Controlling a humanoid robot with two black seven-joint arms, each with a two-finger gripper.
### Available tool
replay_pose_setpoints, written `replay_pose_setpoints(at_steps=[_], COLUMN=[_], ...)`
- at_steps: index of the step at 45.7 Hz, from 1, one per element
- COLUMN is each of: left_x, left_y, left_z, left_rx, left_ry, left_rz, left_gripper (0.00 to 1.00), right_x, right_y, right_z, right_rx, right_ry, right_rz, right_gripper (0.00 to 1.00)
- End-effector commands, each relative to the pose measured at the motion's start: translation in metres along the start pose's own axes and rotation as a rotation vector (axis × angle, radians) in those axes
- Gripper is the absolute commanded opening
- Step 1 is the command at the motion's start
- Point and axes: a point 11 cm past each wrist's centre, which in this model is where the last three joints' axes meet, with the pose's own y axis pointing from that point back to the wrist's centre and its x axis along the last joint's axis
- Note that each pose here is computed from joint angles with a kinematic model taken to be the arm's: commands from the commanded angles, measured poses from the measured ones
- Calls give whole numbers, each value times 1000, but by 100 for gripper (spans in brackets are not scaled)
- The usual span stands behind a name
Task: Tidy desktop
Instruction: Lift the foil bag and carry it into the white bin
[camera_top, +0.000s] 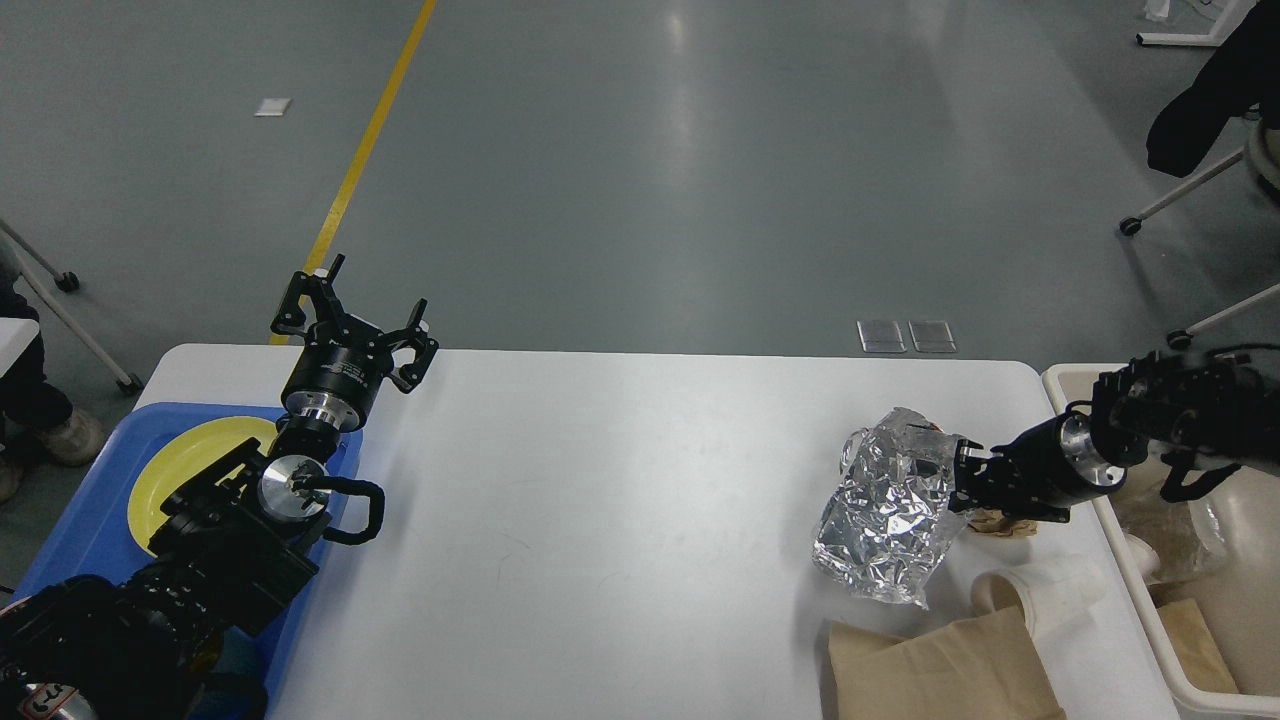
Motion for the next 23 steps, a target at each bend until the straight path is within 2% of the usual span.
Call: replay_pose_setpoints(at_steps=[1,9,10,18,23], left_x=[0,0,0,0,0], left_y=[0,0,0,0,0], left_z=[0,0,0,0,0], left_rx=[0,0,0,0,0], left_ry=[0,0,0,0,0], left_rz=[0,0,0,0,0], left_gripper=[97,97,97,97,97], right_x=[8,27,35,67,84], right_y=[25,100,126,234,287], right_z=[-10,-28,-36,-60,-51], right_rx=[-4,-56,-66,-106,-115], right_ry=[7,39,49,93,80], right_rz=[-27,-33,-12,183,324], right_gripper=[0,0,0,0,0])
